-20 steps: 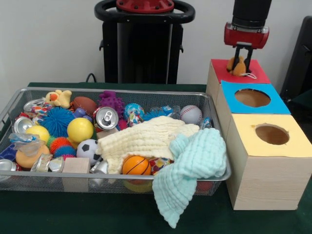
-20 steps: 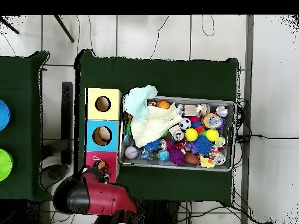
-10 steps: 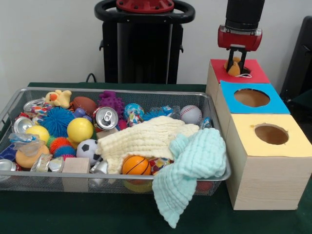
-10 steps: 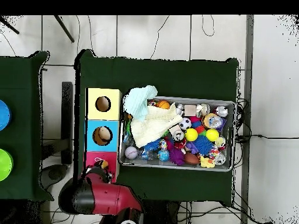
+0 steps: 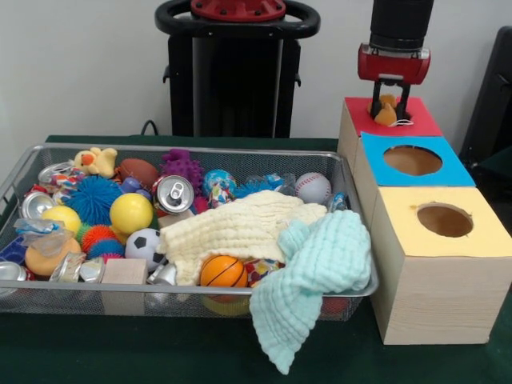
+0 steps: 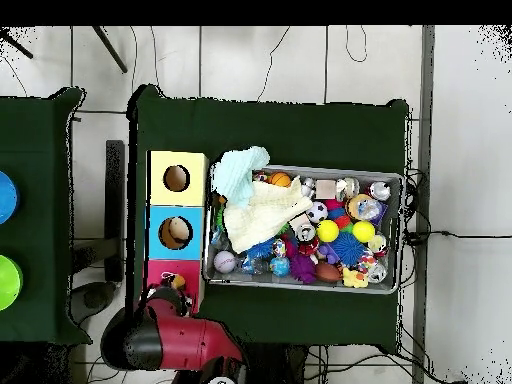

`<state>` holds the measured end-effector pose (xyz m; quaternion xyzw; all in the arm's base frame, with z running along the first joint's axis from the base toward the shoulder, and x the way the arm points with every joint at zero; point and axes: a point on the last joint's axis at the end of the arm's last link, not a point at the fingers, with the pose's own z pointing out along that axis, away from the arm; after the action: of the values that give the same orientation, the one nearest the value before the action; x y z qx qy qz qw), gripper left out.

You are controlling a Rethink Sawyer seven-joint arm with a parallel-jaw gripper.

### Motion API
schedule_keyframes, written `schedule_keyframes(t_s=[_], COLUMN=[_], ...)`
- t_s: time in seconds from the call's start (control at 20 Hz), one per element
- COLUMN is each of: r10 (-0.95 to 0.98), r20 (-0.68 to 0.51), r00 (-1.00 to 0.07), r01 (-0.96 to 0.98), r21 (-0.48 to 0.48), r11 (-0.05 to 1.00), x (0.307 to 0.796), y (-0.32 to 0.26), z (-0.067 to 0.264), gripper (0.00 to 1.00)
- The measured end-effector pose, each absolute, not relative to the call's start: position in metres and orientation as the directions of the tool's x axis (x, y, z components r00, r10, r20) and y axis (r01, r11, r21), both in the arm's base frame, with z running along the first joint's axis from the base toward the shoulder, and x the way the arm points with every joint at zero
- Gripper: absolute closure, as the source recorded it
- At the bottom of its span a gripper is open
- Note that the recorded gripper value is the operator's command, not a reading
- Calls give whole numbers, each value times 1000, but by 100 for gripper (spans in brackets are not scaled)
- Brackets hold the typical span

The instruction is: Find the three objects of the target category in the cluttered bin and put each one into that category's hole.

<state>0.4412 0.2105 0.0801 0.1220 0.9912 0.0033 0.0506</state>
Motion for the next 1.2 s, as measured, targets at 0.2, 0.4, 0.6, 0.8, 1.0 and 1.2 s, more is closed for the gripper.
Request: schedule_keyframes(t_s=[0.2,0.4,0.6,0.8,1.0,1.2], r10=[236,236,235,235,236,239], r20=[-111,-111,-111,-112,-111,-113], r00=[-965,-965,-966,-966,-965,-964], r01=[235,234,234,234,235,238], r21=[25,26,25,24,21,16], r11=[972,972,972,972,972,971], x=[440,440,440,440,439,439], y=[213,214,214,214,212,210], z=[80,80,80,79,79,79], gripper=[0,0,0,0,100,100])
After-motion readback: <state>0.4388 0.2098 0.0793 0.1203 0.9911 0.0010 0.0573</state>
